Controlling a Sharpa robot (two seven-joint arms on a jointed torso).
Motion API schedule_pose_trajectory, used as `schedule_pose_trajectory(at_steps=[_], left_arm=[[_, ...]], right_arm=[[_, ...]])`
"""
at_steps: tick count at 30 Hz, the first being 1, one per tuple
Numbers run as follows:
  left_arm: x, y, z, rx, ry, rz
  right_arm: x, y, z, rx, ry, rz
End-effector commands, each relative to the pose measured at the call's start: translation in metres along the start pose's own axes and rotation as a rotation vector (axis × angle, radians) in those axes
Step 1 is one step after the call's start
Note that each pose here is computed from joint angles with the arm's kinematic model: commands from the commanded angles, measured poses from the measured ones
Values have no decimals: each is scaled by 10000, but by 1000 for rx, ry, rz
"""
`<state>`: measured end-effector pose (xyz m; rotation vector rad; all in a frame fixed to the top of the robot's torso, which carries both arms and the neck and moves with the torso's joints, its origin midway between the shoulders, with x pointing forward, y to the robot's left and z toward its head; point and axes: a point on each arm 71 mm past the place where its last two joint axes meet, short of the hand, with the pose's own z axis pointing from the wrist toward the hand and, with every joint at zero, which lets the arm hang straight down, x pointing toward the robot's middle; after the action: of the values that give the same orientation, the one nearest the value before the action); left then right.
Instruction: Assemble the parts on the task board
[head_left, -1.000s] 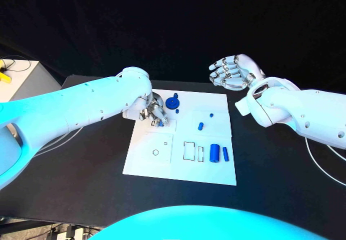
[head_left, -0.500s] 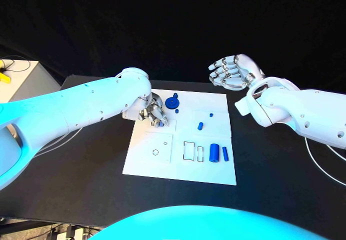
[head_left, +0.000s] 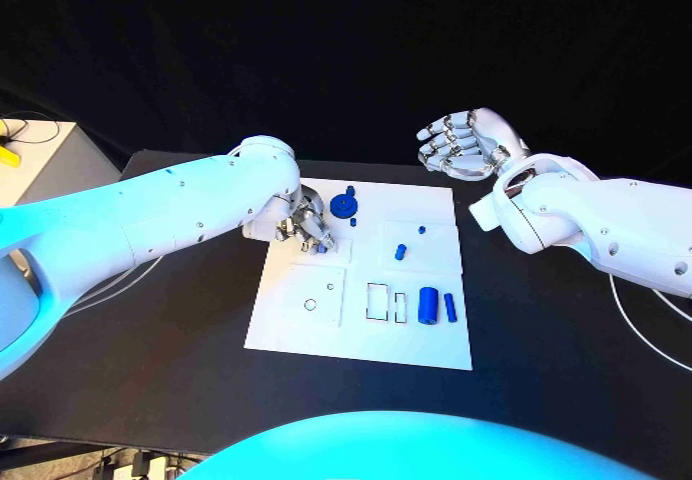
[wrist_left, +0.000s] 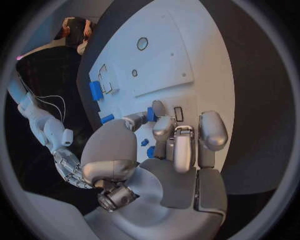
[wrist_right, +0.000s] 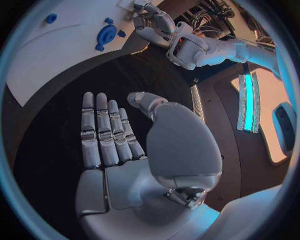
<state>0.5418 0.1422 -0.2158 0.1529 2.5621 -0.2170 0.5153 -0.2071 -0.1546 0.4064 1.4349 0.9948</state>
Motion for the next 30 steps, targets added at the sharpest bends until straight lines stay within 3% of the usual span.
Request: schedule_pose_trajectory(at_steps=[1,30], left_arm=[[32,20,22,-9,-3,7],[3,50,-92,33,-63,-42]], right_arm=[[11,7,-1,-9,13,0],[-6,-11,-11,-3,11,-2]])
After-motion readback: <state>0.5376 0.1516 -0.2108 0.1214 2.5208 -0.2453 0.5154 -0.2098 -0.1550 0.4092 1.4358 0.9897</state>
